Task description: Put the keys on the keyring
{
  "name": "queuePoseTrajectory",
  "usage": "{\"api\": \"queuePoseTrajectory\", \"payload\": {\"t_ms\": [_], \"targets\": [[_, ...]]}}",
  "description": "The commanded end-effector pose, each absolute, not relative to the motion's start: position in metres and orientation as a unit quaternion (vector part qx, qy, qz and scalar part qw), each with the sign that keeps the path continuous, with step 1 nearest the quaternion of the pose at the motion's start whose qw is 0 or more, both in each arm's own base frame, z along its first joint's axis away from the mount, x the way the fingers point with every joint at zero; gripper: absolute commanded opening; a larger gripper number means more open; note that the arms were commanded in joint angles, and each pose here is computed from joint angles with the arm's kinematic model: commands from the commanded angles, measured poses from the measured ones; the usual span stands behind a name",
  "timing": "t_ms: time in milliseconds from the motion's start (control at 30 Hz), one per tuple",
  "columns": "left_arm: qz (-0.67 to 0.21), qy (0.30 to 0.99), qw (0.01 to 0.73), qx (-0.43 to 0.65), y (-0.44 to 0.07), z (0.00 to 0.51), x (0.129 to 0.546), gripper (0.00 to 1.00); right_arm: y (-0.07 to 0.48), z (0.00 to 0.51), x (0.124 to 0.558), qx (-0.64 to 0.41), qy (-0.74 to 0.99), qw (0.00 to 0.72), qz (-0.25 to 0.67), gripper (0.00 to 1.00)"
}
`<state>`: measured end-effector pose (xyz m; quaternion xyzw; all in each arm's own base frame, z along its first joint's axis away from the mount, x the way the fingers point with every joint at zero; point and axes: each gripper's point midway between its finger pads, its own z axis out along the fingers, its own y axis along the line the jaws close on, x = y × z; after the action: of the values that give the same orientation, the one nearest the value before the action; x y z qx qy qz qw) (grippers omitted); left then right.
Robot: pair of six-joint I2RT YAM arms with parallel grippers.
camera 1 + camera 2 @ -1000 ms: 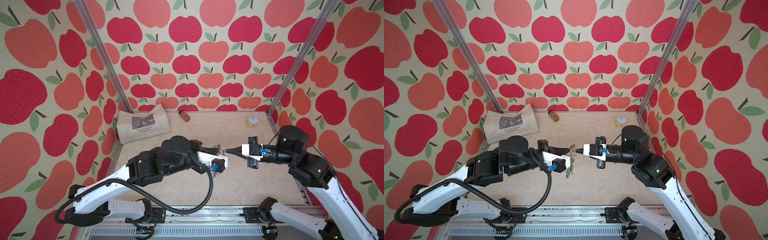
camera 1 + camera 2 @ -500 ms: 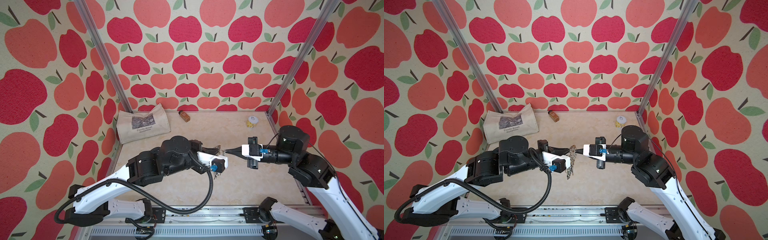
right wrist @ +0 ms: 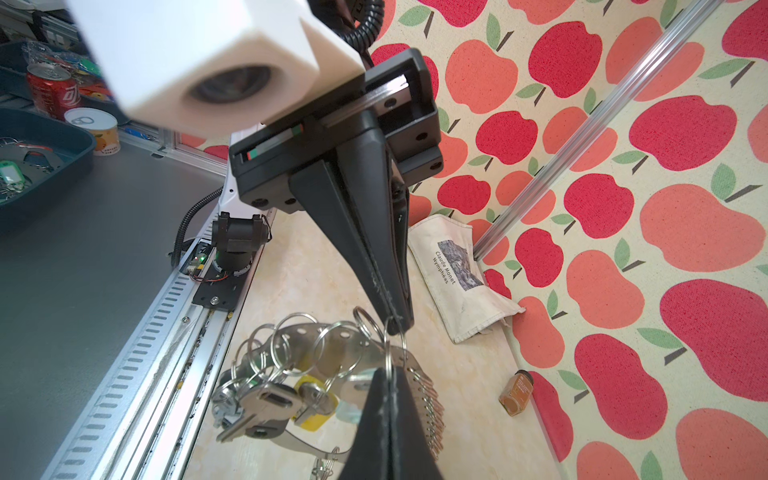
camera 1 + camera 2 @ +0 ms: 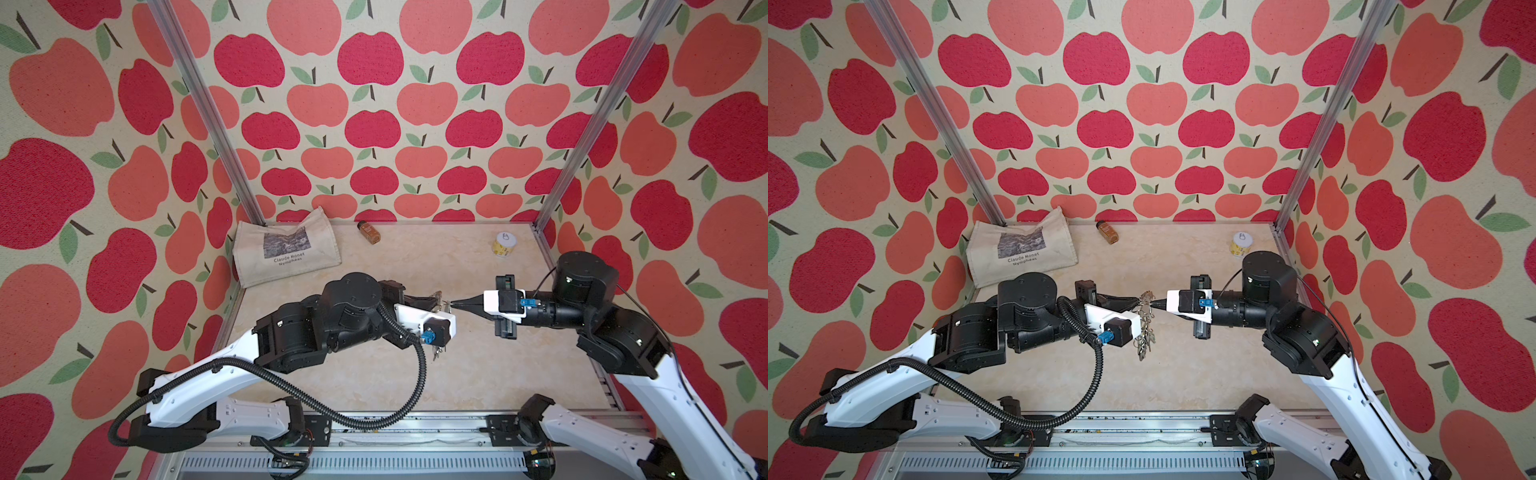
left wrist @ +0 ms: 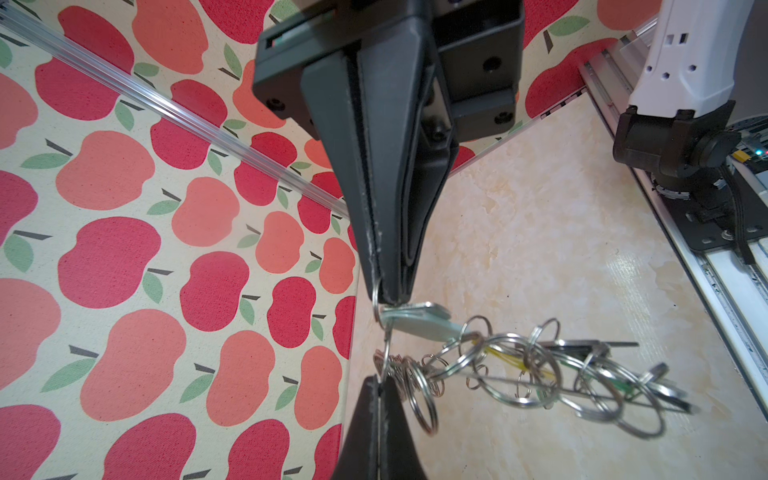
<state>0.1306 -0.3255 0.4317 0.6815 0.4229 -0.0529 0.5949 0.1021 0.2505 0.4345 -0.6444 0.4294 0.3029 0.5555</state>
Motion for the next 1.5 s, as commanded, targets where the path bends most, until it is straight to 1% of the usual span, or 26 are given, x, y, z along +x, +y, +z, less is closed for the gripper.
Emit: {"api": "queuePoseTrajectory", "payload": {"t_ms": [0, 233, 600, 1467], "targets": [[-0.065, 0.412, 0.624, 0.661, -0.324, 0.460, 0.126, 0.00, 0.250, 0.439, 0.101, -0.646, 0.425, 0.560, 0.298, 0.00], [-0.064, 0.415, 0.618, 0.665, -0.324, 0.456, 0.126, 0.00, 0.250, 0.441, 0.103, -0.643, 0.425, 0.566, 0.293, 0.00], [-0.049, 0.421, 0.619, 0.662, -0.321, 0.452, 0.130, 0.00, 0.247, 0.453, 0.090, -0.648, 0.401, 0.569, 0.310, 0.00], [-0.053, 0.420, 0.614, 0.667, -0.324, 0.453, 0.129, 0.00, 0.249, 0.441, 0.097, -0.653, 0.416, 0.563, 0.289, 0.00]]}}
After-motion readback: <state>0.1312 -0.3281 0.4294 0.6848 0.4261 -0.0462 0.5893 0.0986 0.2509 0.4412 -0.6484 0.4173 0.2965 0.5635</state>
